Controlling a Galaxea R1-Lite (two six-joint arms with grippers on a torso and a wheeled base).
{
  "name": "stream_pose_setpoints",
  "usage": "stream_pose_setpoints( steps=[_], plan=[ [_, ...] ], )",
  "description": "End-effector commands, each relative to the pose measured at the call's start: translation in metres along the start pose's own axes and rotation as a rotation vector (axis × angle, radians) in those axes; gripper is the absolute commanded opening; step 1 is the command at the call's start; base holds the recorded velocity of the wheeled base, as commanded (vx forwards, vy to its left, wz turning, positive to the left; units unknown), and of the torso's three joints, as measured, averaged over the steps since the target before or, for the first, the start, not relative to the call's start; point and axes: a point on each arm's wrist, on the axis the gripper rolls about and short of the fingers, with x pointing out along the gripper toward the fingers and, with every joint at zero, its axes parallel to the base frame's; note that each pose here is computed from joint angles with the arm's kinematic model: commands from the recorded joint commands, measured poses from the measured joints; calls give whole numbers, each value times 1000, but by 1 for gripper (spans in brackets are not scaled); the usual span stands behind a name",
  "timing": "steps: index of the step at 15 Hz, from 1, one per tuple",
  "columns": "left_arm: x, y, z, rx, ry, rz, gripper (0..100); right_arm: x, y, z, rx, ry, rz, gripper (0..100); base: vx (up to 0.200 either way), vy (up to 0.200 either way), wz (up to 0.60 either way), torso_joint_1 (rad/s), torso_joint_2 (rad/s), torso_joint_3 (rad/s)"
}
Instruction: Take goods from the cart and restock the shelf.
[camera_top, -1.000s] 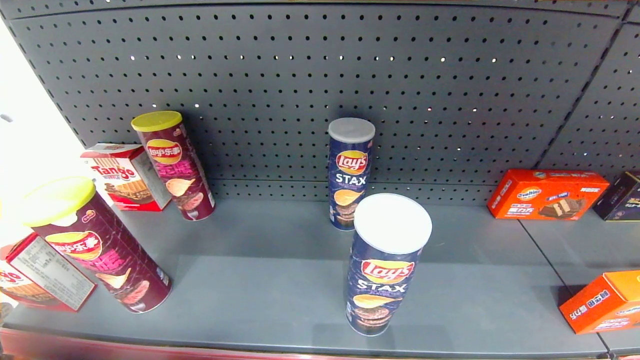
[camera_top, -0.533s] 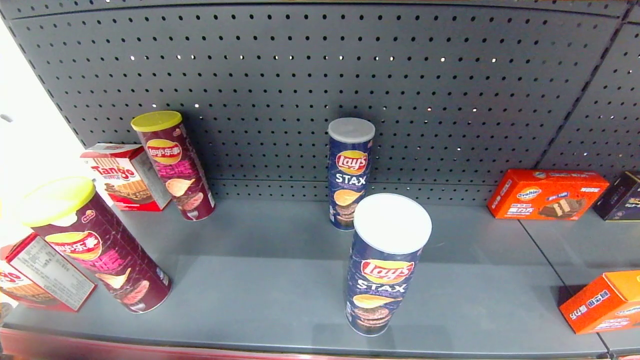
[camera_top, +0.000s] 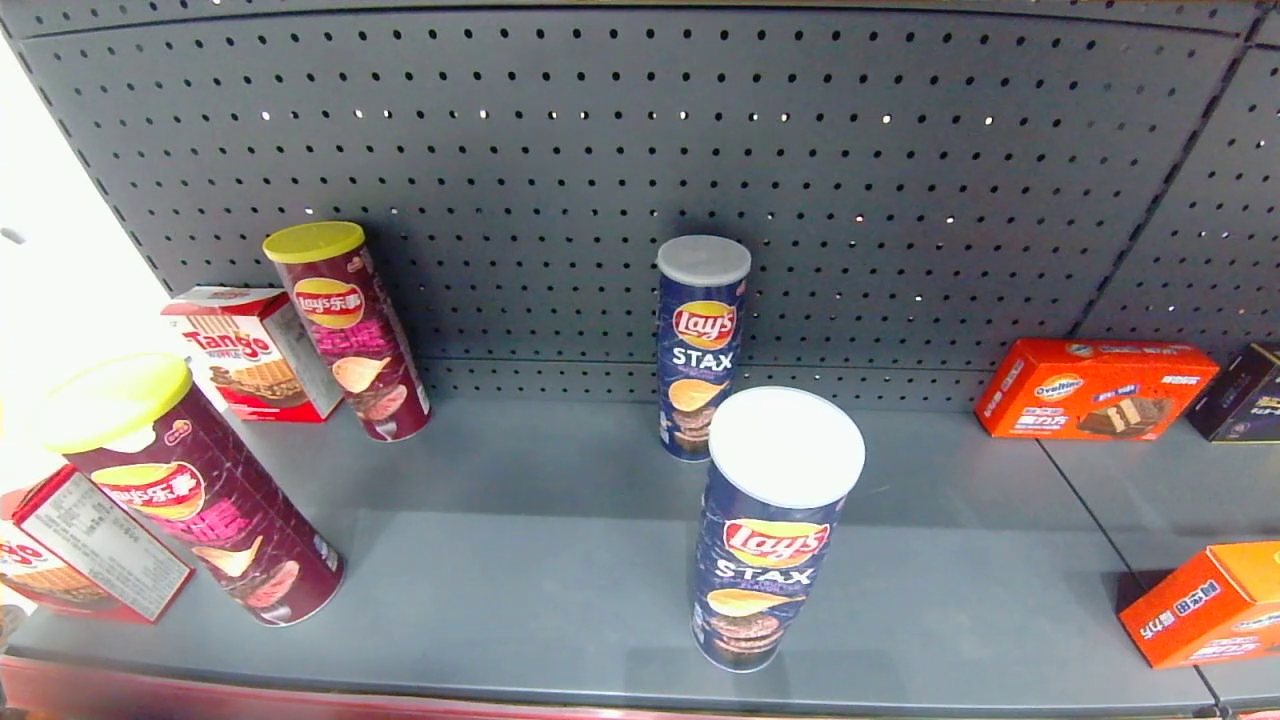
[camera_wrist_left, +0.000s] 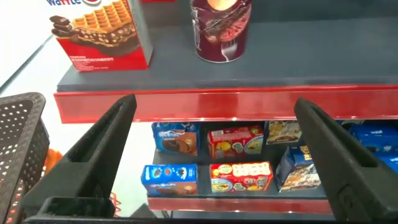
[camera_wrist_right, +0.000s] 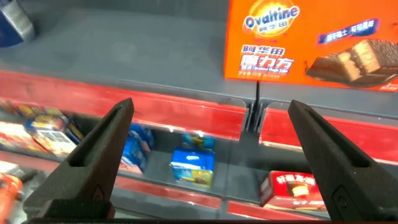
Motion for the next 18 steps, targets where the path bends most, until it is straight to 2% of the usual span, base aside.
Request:
stream_pose_setpoints(
  steps=[1,2,3,5,6,8,9,10,12,14,18],
  plan=[
    [0,0,0,0,4,1,100,-4,0,38,68,-62,4,100,0,0,0,0,0,0],
    [0,0,0,0,4,-2,100,-1,1,32,100,-19,35,100,0,0,0,0,0,0],
    [0,0,0,0,4,0,100,-5,1,29,98,-49,81,100,0,0,0,0,0,0],
    [0,0,0,1,4,-2,100,5,2,70,86,-17,120,100,0,0,0,0,0,0],
    [0,0,0,0,4,-2,100,22,5,112,78,6,206,100,0,0,0,0,0,0],
    [0,0,0,1,4,-3,100,54,14,160,74,42,378,100,0,0,0,0,0,0],
    [0,0,0,1,4,-3,100,56,14,161,74,46,384,100,0,0,0,0,0,0],
    [0,0,0,1,4,-2,100,79,23,178,64,74,456,100,0,0,0,0,0,0],
    [0,0,0,1,4,-2,100,113,40,178,31,153,530,100,0,0,0,0,0,0],
    [0,0,0,1,4,-2,100,133,50,167,-74,211,527,100,0,0,0,0,0,0],
    [0,0,0,1,4,-2,100,145,60,145,-136,287,545,100,0,0,0,0,0,0]
  ],
)
